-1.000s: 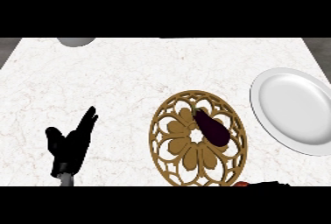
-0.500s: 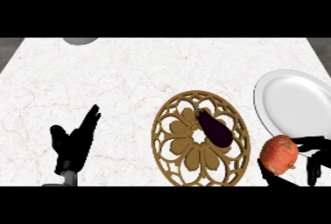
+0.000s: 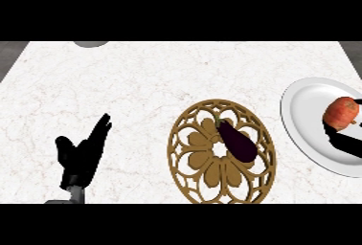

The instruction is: Pick the squash from the placemat and place it in the plate

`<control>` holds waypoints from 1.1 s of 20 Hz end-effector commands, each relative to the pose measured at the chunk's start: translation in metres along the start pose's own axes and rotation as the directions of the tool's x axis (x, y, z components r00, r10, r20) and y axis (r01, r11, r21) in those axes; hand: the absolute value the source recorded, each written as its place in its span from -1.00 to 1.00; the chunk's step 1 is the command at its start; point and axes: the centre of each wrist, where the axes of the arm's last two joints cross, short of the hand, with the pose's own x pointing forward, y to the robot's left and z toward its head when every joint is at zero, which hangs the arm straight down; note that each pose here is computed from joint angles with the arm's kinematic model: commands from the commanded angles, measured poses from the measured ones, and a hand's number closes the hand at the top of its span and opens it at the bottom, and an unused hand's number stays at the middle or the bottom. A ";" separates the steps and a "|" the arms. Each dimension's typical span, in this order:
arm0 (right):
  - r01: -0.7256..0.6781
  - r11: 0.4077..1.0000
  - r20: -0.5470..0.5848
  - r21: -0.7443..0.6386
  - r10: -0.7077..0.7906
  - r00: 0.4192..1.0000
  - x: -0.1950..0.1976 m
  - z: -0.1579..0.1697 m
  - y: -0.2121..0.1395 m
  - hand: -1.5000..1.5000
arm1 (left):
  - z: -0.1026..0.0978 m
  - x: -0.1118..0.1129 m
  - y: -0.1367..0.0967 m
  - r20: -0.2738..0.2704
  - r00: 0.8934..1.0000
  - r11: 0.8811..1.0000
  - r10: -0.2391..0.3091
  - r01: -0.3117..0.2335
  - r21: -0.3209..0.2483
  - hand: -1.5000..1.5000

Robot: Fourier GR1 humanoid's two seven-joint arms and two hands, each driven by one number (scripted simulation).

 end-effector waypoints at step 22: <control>0.250 0.949 -0.106 0.192 -0.233 0.967 -0.106 -0.077 0.025 -1.00 | -0.010 -0.009 0.003 -0.074 0.997 1.000 0.013 -0.015 -0.022 0.00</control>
